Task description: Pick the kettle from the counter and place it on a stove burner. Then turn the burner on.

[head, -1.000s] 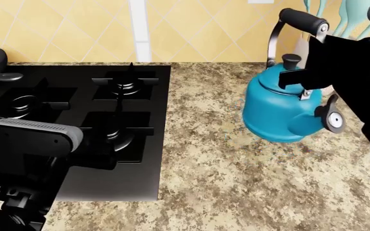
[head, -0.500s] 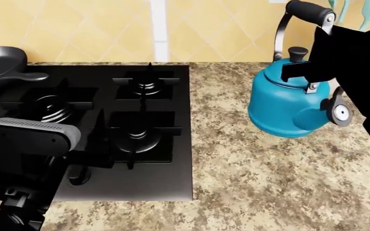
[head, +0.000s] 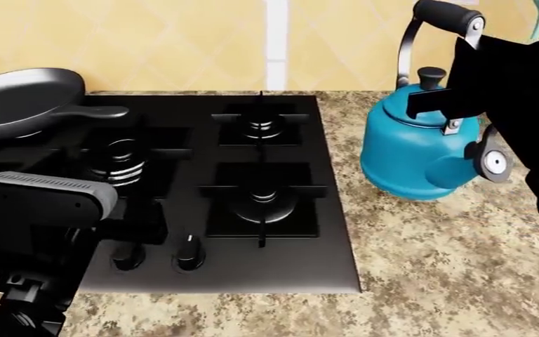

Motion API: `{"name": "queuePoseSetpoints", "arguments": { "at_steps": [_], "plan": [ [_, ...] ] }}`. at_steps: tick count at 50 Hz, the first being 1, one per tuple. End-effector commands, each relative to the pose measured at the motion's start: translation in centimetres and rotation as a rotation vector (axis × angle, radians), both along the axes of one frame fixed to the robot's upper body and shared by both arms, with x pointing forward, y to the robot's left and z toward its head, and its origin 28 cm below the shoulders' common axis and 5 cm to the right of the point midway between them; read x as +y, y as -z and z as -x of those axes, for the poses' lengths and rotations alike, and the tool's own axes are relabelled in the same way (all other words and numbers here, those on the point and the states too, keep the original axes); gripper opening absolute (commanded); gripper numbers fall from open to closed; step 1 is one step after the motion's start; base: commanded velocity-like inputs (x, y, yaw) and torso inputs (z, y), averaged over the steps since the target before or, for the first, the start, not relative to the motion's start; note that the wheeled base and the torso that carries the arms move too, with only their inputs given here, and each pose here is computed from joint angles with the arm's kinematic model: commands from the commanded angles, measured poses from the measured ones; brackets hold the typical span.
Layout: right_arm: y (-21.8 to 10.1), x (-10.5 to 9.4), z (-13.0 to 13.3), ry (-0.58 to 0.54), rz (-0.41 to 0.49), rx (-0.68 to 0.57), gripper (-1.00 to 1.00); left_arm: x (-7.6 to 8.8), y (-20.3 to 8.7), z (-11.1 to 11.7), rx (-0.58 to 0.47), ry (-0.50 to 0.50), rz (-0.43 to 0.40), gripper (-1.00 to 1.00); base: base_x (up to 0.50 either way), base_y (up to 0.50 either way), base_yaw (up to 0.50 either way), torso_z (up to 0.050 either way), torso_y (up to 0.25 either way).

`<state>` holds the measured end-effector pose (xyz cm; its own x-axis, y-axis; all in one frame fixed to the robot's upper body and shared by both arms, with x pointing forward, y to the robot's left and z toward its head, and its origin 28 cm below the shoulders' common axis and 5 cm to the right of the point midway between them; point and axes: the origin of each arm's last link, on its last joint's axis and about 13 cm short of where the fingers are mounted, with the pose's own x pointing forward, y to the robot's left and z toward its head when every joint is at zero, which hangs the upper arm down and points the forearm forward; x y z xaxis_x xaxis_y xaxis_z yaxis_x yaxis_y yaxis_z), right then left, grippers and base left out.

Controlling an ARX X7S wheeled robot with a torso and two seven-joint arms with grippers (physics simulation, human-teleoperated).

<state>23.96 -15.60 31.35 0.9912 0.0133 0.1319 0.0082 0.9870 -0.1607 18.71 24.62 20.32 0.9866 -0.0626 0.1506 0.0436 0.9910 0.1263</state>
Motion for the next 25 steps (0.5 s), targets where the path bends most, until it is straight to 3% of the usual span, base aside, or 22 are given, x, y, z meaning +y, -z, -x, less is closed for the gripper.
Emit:
{"name": "queuePoseSetpoints", "arguments": {
  "at_steps": [1,14,25],
  "plan": [
    [-0.76,-0.25,-0.03,0.011,0.013,-0.058,-1.0,0.0,0.03,-0.04,-0.002,-0.002,-0.001,1.0,0.0,0.45,0.0,0.0,0.0],
    [-0.86,-0.24,-0.01,0.004,0.025,-0.062,-1.0,0.03,0.08,-0.05,-0.002,-0.002,-0.003,1.0,0.0,0.43,0.0,0.0,0.002],
    [-0.87,-0.23,-0.02,-0.004,0.026,-0.073,-1.0,-0.01,0.05,-0.07,-0.001,0.0,-0.001,1.0,0.03,0.26,0.0,0.0,0.001]
  ]
}}
